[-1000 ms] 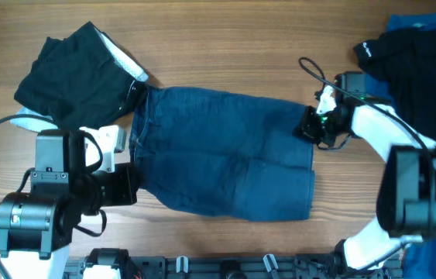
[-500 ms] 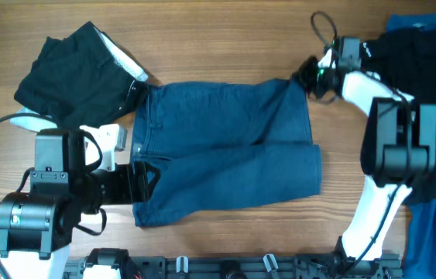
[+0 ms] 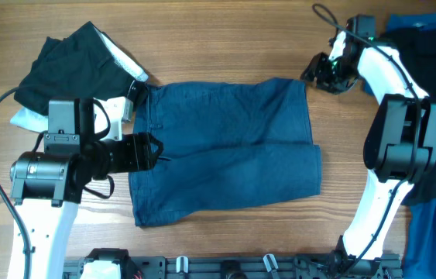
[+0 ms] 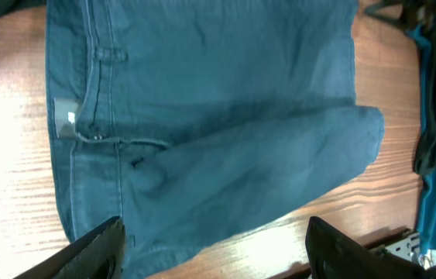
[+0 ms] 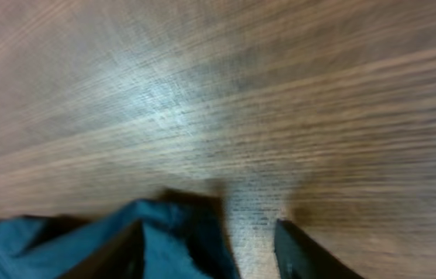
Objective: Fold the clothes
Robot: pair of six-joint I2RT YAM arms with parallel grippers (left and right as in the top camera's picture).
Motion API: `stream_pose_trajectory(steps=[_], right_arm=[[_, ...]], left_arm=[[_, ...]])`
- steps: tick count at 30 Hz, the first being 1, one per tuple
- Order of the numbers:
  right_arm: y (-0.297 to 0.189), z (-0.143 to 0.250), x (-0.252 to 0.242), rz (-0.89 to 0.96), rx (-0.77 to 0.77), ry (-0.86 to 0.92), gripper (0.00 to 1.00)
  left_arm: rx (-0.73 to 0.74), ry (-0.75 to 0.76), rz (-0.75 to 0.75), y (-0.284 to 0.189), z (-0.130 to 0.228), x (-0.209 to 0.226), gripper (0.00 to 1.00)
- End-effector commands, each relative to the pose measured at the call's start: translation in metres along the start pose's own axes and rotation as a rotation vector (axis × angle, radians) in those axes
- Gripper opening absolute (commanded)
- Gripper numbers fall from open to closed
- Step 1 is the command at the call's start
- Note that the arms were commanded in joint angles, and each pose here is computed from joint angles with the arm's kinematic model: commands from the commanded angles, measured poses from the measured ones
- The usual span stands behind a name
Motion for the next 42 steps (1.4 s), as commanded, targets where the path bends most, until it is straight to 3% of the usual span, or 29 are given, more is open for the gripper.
stream_pose_trajectory(steps=[1, 5, 6, 7, 8, 11, 14, 20, 22, 25, 32, 37, 42], right_arm=[[0.006, 0.014, 0.017, -0.084, 0.025, -0.101, 0.45], [0.012, 0.025, 0.034, -0.142, 0.055, -0.171, 0.41], [0.012, 0.025, 0.035, -0.144, 0.052, -0.184, 0.31], [0.012, 0.023, 0.035, -0.138, 0.046, -0.187, 0.13], [0.011, 0.021, 0.031, -0.117, 0.036, -0.179, 0.04], [-0.014, 0.003, 0.012, -0.023, -0.038, -0.132, 0.04], [-0.074, -0.009, -0.013, 0.119, -0.147, -0.035, 0.04], [-0.142, -0.005, -0.008, 0.137, -0.237, -0.074, 0.04], [-0.146, 0.000, -0.008, 0.145, -0.226, -0.070, 0.04], [-0.144, 0.006, -0.010, 0.150, -0.198, -0.064, 0.04], [-0.143, 0.008, -0.007, 0.146, -0.191, -0.067, 0.04], [-0.143, 0.011, -0.008, 0.148, -0.178, -0.063, 0.04], [-0.143, 0.011, -0.008, 0.148, -0.176, -0.062, 0.04]], left_arm=[[-0.018, 0.005, 0.019, 0.000, -0.009, -0.004, 0.73], [0.000, -0.004, 0.007, 0.009, -0.013, 0.000, 0.71], [0.005, -0.007, -0.006, 0.012, -0.015, 0.003, 0.71], [0.011, -0.011, -0.021, 0.016, -0.017, 0.007, 0.72], [0.017, -0.014, -0.028, 0.020, -0.019, 0.009, 0.72], [0.037, -0.045, -0.033, 0.036, -0.028, 0.014, 0.70], [0.061, -0.093, -0.038, 0.060, -0.039, 0.021, 0.66], [0.058, -0.126, -0.015, 0.104, -0.064, 0.029, 0.65], [0.062, -0.149, -0.014, 0.126, -0.072, 0.035, 0.64], [0.030, -0.118, 0.052, 0.167, -0.091, 0.030, 0.52], [-0.081, -0.116, 0.133, 0.243, -0.122, 0.018, 0.49], [-0.128, -0.134, 0.139, 0.272, -0.131, 0.032, 0.38], [-0.191, -0.138, 0.104, 0.281, -0.141, 0.042, 0.36]])
Point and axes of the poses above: each gripper's point midway between its finger pads, its own y axis out along the fingers, its own x axis along the line the jaws close on, z = x × y, the point moved 2 cm from there along -y, back along the fingers, and after that the axes turned 2 degrees about -y, right-handed, at the moved point
